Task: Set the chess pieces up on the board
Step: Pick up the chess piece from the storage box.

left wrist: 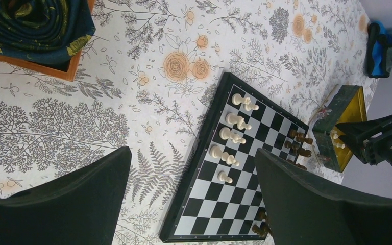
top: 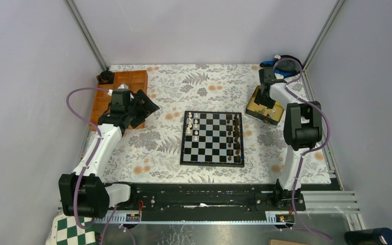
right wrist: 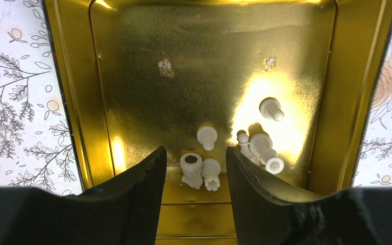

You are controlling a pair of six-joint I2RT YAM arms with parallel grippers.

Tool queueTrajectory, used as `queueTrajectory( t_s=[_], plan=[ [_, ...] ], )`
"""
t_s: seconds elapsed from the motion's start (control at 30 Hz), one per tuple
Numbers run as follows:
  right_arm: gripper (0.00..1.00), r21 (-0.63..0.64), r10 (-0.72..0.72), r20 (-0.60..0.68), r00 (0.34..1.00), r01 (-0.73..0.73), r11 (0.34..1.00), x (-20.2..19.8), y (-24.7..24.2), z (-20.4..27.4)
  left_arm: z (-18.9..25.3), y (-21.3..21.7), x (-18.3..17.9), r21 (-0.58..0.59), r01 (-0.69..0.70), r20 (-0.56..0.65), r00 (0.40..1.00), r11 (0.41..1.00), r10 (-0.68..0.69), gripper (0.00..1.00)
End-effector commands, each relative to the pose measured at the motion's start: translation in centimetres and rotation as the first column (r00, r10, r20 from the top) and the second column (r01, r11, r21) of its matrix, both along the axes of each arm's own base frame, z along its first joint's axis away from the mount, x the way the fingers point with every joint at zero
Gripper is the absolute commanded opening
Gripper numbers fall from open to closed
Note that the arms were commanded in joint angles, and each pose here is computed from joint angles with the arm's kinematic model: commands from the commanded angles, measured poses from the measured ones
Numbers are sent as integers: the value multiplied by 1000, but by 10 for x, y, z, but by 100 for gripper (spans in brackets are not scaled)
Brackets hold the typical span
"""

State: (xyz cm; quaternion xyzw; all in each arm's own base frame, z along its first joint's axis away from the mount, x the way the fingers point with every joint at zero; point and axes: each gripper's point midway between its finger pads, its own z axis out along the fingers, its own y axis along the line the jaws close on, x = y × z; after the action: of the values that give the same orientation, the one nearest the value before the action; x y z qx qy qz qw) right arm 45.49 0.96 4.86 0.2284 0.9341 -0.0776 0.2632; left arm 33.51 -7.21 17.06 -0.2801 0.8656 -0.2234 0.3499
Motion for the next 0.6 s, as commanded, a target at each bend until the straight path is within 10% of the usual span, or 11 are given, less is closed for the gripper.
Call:
queueTrajectory(
  t_s=[0.0,0.57],
  plan=[
    [52,17,-10,20,1000,10,1000,9,1,-2,13,6,12,30,-11,55,998,999,10,98],
    [42,15,-25,7,1000,25,1000,10,-8,-12,5,6,16,35,-5,38,999,999,4,97]
  ],
)
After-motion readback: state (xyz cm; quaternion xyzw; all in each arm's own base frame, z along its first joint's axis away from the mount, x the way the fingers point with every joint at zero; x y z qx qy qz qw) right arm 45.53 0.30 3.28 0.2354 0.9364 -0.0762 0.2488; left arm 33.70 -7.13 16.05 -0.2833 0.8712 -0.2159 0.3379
